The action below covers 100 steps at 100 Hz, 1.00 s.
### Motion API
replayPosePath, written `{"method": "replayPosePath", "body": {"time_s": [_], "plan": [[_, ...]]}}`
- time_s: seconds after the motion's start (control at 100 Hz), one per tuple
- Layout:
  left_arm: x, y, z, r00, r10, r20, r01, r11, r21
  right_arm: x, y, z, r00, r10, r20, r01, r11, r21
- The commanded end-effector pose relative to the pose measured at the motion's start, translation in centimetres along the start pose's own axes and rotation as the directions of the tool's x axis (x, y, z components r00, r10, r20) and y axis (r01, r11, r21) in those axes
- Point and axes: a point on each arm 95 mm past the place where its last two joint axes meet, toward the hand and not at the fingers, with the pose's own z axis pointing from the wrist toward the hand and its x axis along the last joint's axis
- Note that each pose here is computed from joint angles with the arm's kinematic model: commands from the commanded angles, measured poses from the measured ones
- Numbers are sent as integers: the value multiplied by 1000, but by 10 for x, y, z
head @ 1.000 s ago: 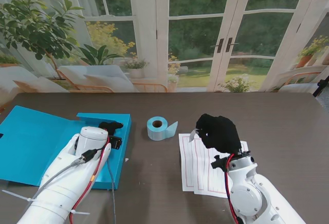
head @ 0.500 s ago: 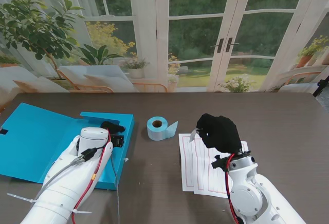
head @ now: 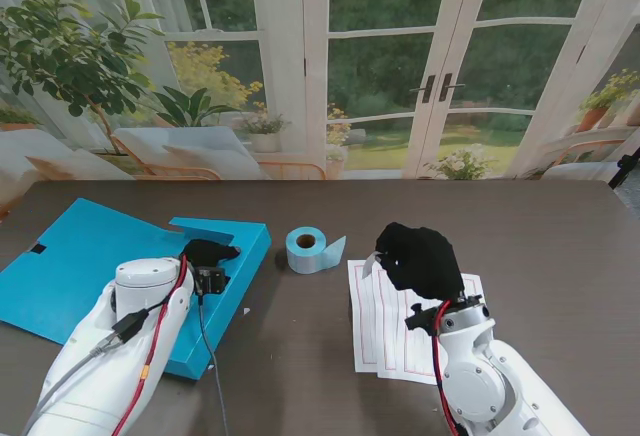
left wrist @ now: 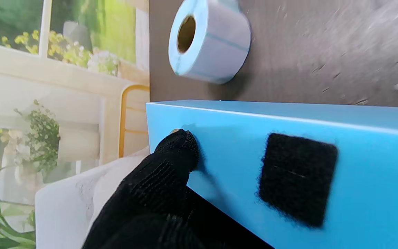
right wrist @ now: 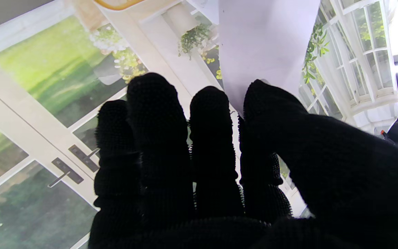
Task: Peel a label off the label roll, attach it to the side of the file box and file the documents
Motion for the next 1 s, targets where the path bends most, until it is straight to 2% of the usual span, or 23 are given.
{"method": "replayPosePath", "body": {"time_s": [0.0, 0.23, 0.51, 0.66, 0.78, 0.99], "plan": [[2, -3, -9, 1000, 8, -5, -8, 999, -41, 10, -4, 6, 1000, 16, -18, -16, 1000, 6], [9, 2, -31, 999, 25, -39, -29, 993, -116, 29, -12, 24, 999, 48, -26, -48, 999, -4], [15, 7, -47, 997, 16, -78, -30, 981, -190, 46, -29, 46, 992, 120, 33, -119, 993, -18], [15, 7, -51, 996, -29, -90, 8, 975, -224, 54, -41, 52, 986, 154, 63, -153, 988, -18], [16, 8, -55, 993, -67, -97, 41, 967, -251, 65, -36, 49, 983, 166, 81, -166, 986, -10], [20, 11, -64, 984, -143, -107, 107, 952, -288, 74, -48, 48, 972, 191, 138, -196, 981, 18]]}}
